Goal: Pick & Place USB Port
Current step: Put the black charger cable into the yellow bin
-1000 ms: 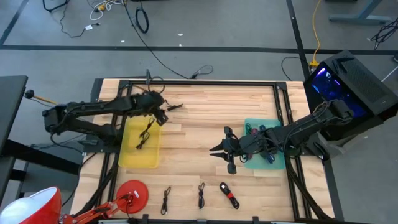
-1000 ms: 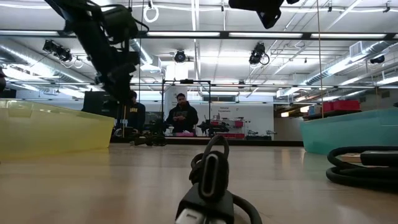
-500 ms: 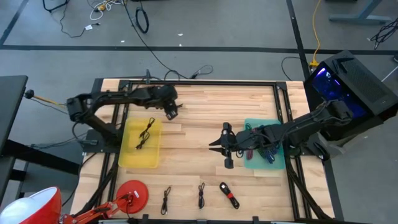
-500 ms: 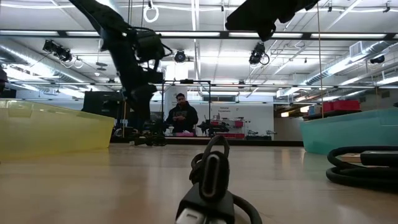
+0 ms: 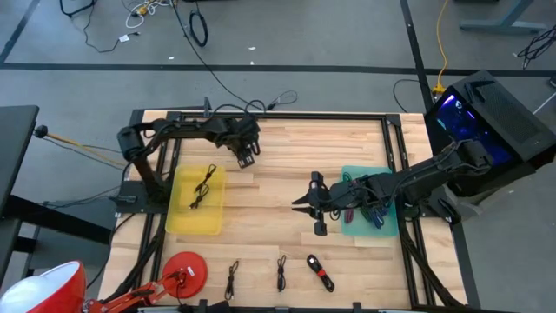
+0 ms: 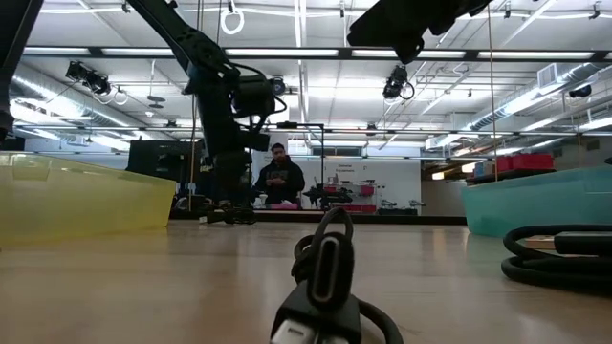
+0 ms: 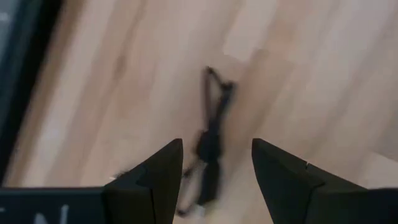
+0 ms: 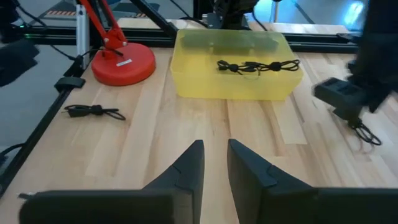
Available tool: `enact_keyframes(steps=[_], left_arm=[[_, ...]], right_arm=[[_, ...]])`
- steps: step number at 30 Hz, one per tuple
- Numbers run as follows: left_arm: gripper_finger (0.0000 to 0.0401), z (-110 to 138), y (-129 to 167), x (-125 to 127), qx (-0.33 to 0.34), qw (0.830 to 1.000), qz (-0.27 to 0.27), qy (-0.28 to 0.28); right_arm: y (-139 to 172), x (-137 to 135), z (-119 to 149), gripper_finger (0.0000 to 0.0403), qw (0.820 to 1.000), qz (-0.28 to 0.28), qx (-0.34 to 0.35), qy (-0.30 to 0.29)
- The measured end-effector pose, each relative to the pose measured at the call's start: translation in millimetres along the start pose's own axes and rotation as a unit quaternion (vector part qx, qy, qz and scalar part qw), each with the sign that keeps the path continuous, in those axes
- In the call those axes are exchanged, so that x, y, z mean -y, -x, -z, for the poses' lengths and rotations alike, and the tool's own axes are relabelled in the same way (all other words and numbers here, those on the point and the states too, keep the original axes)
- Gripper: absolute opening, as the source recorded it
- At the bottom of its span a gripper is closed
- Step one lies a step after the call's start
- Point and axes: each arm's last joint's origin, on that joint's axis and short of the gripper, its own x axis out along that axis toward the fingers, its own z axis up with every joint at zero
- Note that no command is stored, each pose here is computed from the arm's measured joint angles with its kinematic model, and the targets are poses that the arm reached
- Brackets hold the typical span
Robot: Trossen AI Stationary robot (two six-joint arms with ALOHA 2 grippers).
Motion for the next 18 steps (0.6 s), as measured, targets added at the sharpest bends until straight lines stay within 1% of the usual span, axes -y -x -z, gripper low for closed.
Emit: enact_keyframes(steps=[3,7,11,15,18], left_arm=[[0.0197,1,-1,-2,-0.01,1.0,-0.023,-0.003],[0.0197,1,-1,-7,-0.008,1.0,-0.015,0.006],[0.0197,5,-13,-9,-0.033,0.999,-0.005,0.008],[0.0197,5,-26,-9,-0.044,0.999,-0.022,0.008],[0.0196,5,-36,-10,-0.05,0.998,-0.021,0.011]], right_arm=[[0,0,0,0.0072,1.0,-0.003,-0.001,0.001],[0,0,0,0.0072,1.0,-0.003,0.001,0.002],[0,0,0,0.0072,1.0,-0.003,0.001,0.002],[0,0,-1,0.0072,1.0,-0.004,0.003,0.002],[0,0,-1,0.0072,1.0,-0.004,0.003,0.002]])
